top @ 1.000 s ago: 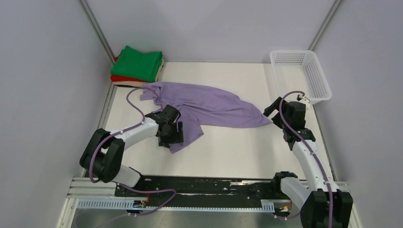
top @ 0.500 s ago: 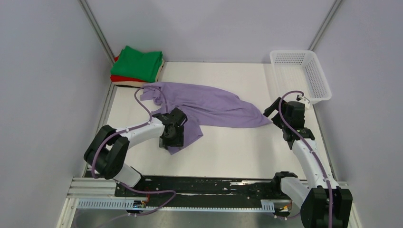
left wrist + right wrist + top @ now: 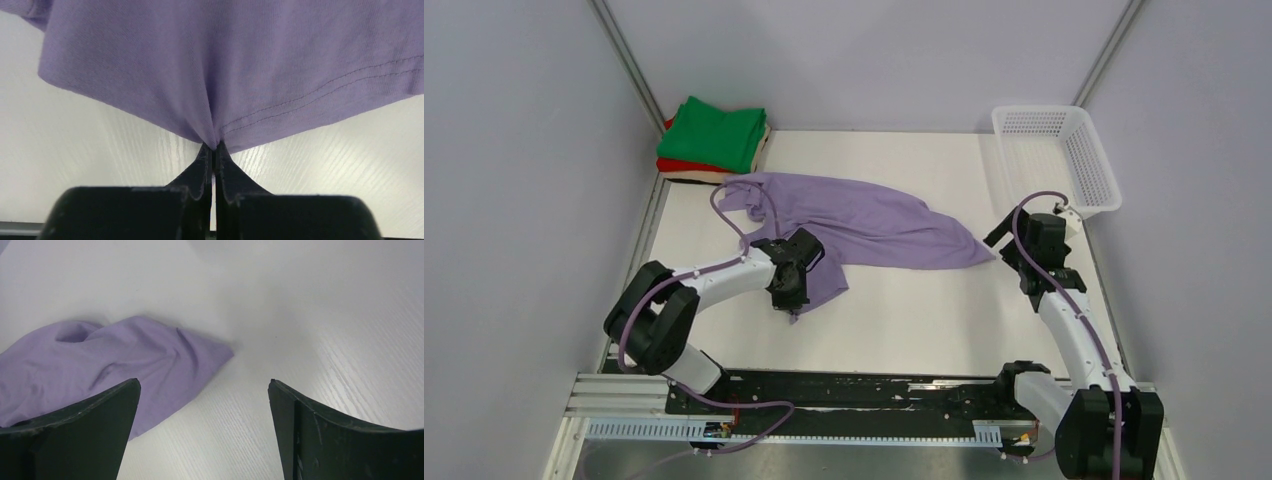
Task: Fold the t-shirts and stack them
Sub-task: Flatten out the tshirt
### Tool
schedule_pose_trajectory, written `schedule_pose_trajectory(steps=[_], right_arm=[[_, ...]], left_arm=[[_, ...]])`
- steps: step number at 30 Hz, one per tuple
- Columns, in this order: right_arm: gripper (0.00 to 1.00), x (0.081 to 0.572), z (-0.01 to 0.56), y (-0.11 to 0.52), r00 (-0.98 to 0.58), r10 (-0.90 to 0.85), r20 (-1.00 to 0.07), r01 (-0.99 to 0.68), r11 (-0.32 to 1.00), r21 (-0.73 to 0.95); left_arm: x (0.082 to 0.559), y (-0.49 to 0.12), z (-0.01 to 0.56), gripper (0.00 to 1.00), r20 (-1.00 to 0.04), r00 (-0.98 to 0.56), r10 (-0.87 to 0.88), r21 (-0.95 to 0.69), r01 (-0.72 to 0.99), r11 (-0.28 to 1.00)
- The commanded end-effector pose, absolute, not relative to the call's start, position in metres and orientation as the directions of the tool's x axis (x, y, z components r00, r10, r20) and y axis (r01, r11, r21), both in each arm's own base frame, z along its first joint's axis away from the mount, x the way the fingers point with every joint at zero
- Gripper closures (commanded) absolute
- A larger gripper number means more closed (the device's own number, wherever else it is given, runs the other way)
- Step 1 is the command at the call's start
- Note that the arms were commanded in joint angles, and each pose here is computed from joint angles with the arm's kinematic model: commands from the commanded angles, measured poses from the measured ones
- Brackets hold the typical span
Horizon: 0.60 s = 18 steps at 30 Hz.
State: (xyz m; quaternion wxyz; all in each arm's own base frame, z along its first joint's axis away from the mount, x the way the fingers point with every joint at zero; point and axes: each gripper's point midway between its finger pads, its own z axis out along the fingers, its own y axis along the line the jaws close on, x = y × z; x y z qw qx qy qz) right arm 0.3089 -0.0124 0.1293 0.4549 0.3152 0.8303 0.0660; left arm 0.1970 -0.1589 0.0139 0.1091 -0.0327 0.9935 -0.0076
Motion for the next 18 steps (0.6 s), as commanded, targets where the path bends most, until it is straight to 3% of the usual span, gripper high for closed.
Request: schedule_pose_trajectory(steps=[1, 10, 18], right_arm=[[0.0, 0.304, 0.125, -0.027, -0.372, 0.62, -0.69, 0.556, 0.745, 0.369], [0.02, 0.279, 0.085, -0.013, -0.542, 0.635, -0.551, 0.587, 0.755, 0.292], [0.07, 0.293, 0.068, -0.005, -0.59, 0.658, -0.469, 0.603, 0.745, 0.286]], left_arm=[[0.199, -0.123, 0.011, 1.0, -0.316, -0.942, -0.114, 0.102, -0.153, 0.983], [0.213, -0.065, 0.049, 1.0, -0.479, -0.854, -0.201, 0.166, -0.313, 0.935], [0.229, -0.086, 0.059, 1.0, -0.53, -0.821, -0.213, 0.022, -0.264, 0.964]])
